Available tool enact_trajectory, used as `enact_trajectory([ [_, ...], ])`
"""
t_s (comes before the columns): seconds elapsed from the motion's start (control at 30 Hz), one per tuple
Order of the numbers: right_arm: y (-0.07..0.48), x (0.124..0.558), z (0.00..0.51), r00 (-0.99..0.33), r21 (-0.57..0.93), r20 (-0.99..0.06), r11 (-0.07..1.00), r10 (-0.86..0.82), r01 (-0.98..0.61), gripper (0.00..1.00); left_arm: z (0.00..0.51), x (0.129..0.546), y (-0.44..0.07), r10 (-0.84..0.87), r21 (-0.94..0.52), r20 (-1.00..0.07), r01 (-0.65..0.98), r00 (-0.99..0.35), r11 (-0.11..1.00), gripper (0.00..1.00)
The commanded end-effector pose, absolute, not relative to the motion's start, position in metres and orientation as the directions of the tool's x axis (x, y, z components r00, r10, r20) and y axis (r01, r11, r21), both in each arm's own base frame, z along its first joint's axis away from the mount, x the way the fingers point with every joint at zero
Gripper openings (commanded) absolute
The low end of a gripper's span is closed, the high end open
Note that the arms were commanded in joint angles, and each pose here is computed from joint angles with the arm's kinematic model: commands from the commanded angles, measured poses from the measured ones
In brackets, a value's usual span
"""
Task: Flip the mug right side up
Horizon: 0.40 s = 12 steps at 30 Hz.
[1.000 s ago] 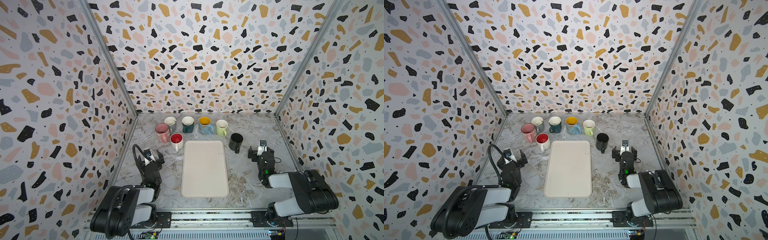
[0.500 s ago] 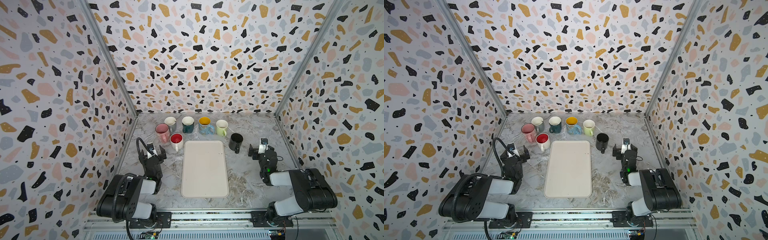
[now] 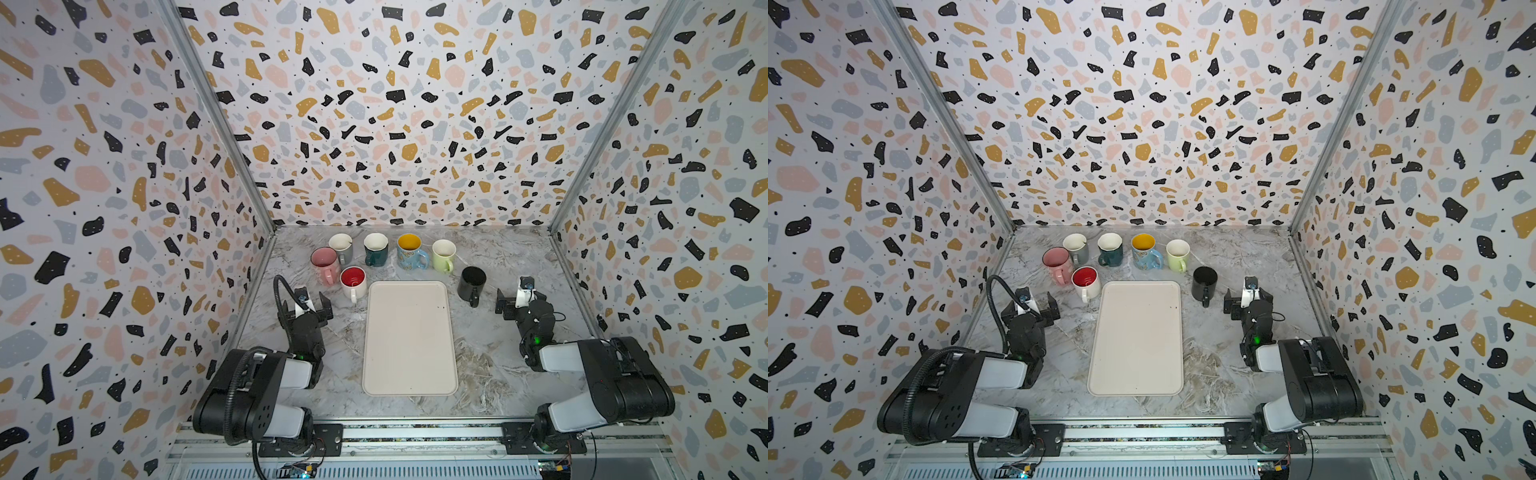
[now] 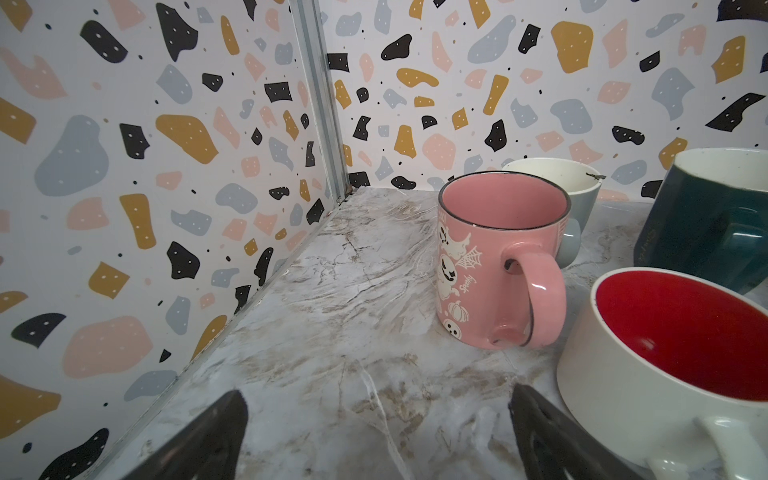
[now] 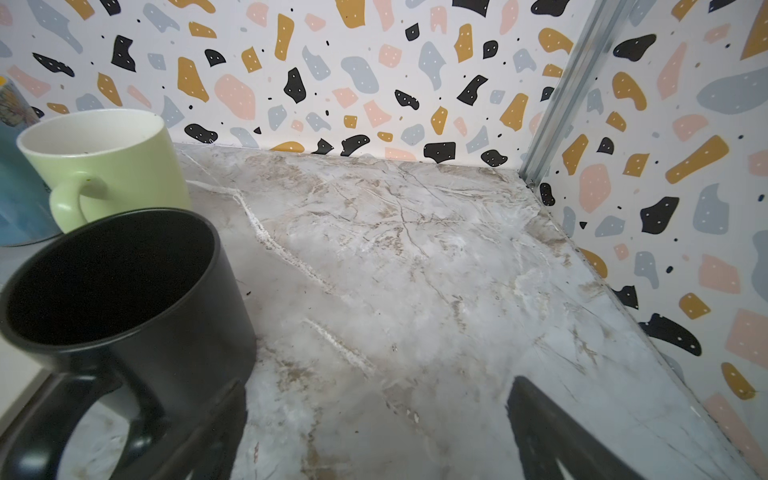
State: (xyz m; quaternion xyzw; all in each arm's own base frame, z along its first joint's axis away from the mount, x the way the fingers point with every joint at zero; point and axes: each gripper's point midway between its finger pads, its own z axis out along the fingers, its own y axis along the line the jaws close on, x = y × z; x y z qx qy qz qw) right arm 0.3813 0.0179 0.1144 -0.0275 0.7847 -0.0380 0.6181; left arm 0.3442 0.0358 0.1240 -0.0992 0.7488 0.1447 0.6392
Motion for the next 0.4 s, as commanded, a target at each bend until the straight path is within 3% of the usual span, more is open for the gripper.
enact_trajectory([
  [0.0, 0.017, 0.386, 0.122, -0.218, -0.086, -0.972, 0.996, -0.082, 0.008, 0.99, 0.135, 0.346, 0.038, 0.022, 0.061, -0.993, -0.346, -0.115, 0.936, 1.00],
  [0.37, 0.022, 0.374, 0.124, -0.166, -0.074, -0.983, 0.997, -0.078, -0.033, 0.99, 0.136, 0.346, 0.038, 0.023, 0.062, -0.993, -0.346, -0.114, 0.936, 1.00],
])
